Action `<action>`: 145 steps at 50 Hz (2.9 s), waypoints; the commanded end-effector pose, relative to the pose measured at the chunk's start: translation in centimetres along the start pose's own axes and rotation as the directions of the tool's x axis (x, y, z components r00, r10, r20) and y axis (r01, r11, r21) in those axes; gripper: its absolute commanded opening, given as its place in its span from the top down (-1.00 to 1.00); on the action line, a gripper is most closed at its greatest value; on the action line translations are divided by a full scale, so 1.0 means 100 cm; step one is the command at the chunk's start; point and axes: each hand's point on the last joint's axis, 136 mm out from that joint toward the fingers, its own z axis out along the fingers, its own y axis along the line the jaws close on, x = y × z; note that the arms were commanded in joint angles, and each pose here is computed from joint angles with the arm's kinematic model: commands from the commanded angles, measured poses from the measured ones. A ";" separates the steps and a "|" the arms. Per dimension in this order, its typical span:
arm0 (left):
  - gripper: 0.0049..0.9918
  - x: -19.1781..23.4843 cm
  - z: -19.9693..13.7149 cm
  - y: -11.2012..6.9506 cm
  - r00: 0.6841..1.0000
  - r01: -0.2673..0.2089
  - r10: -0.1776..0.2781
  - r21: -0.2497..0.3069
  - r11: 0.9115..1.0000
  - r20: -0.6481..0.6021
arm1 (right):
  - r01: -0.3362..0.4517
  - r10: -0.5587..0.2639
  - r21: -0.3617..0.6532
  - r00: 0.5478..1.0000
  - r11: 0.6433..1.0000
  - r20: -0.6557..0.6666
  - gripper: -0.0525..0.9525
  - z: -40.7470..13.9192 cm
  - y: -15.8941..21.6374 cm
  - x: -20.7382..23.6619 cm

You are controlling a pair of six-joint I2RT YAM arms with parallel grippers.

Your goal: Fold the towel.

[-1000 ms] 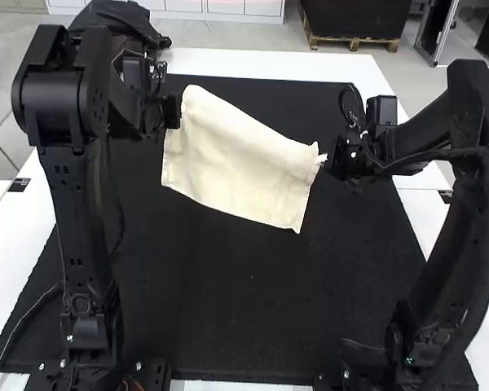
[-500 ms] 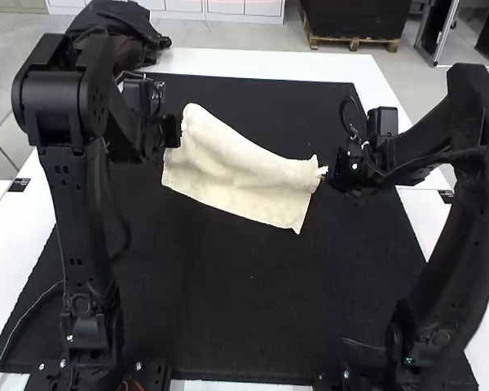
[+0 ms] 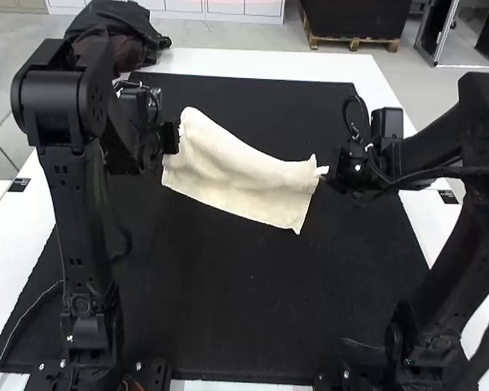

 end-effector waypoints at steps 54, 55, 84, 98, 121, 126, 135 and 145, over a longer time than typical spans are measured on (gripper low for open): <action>0.96 0.066 -0.038 0.035 0.980 -0.035 0.016 -0.093 0.995 -0.197 | -0.060 0.061 0.007 0.997 0.998 -0.055 0.95 0.000 -0.011 0.046; 0.96 0.067 -0.039 0.035 0.980 -0.039 0.020 -0.092 0.995 -0.198 | -0.058 0.059 0.009 0.997 0.998 -0.058 0.95 0.001 -0.012 0.047; 0.43 0.091 -0.051 0.045 0.973 -0.088 0.055 -0.140 0.986 -0.224 | -0.042 0.053 0.085 0.989 0.995 -0.134 0.05 0.024 -0.045 0.081; -0.98 0.091 -0.061 0.064 0.976 -0.099 0.056 -0.203 0.974 -0.209 | -0.059 0.073 0.097 0.987 0.994 -0.146 -0.77 0.025 -0.051 0.084; -0.96 0.052 -0.088 0.110 0.997 0.033 -0.051 -0.305 0.952 -0.051 | -0.062 0.070 0.057 0.985 0.996 -0.157 -0.91 0.029 -0.037 0.072; -0.96 0.053 -0.085 0.102 0.997 0.033 -0.051 -0.280 0.960 -0.058 | -0.065 0.072 0.053 0.985 0.996 -0.157 -0.91 0.030 -0.035 0.070; -0.96 0.053 -0.078 0.090 0.997 0.023 -0.040 -0.252 0.968 -0.064 | -0.083 0.083 0.012 0.979 0.997 -0.184 -0.91 0.038 -0.015 0.072; -0.96 0.042 -0.080 0.091 0.997 0.063 -0.072 -0.257 0.964 -0.028 | -0.075 0.070 -0.019 0.977 0.997 -0.201 -0.91 0.044 0.001 0.064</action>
